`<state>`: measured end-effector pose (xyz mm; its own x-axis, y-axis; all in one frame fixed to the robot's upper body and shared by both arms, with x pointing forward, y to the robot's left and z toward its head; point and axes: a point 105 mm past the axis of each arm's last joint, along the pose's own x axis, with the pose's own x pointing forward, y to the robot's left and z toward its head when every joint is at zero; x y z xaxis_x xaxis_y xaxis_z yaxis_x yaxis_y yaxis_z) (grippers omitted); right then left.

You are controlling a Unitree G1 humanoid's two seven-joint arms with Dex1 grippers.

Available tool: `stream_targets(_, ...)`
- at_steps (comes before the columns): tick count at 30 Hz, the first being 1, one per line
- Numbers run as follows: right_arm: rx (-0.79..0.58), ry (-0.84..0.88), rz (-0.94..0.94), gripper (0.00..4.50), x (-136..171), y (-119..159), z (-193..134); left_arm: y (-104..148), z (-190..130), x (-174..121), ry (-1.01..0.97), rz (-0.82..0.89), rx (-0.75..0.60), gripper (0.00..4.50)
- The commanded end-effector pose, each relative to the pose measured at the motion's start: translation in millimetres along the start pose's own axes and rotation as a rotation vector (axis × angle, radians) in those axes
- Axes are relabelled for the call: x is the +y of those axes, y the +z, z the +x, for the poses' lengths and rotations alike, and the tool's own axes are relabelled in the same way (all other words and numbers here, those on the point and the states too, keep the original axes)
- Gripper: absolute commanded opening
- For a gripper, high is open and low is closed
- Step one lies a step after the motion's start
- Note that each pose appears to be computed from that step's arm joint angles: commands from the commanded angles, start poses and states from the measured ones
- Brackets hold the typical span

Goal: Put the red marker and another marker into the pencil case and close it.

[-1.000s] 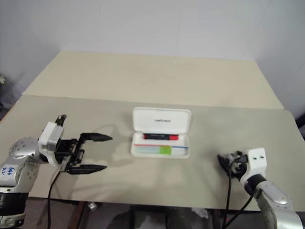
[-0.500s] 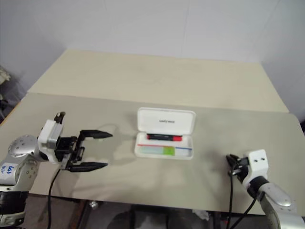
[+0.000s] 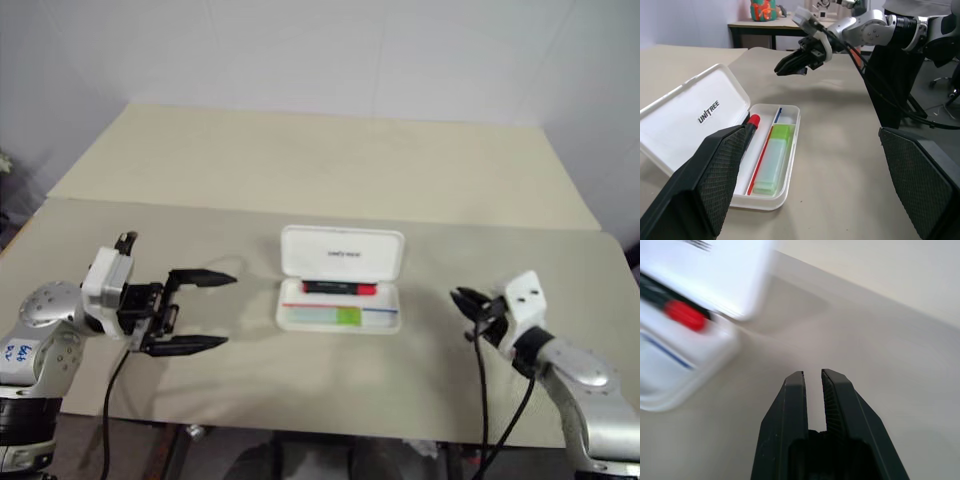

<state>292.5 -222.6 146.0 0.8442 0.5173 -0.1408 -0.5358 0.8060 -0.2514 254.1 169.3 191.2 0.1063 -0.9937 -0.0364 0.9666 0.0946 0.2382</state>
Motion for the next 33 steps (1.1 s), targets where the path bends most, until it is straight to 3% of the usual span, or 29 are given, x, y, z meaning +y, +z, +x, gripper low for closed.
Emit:
stream_targets(1,-0.039,0.134,-0.122,0.21,19.1,31.2,11.3,5.3,1.8,-3.7,-0.005,0.04,-0.002,4.5)
stream_targets(5,-0.043,0.345,-0.268,0.21,48.6,53.2,30.9,6.1,1.5,-5.1,0.007,0.043,-0.007,4.5)
stream_targets(12,-0.059,0.547,-0.402,0.21,68.0,71.4,55.5,3.9,-2.4,-9.1,0.038,0.046,0.005,4.5)
stream_targets(19,-0.017,0.652,-0.47,0.21,70.5,62.0,71.3,5.6,-5.8,-15.0,0.077,0.049,0.012,4.5)
stream_targets(33,0.035,0.762,-0.422,0.21,80.3,39.4,66.2,4.9,-10.6,-22.8,0.125,0.041,0.026,4.5)
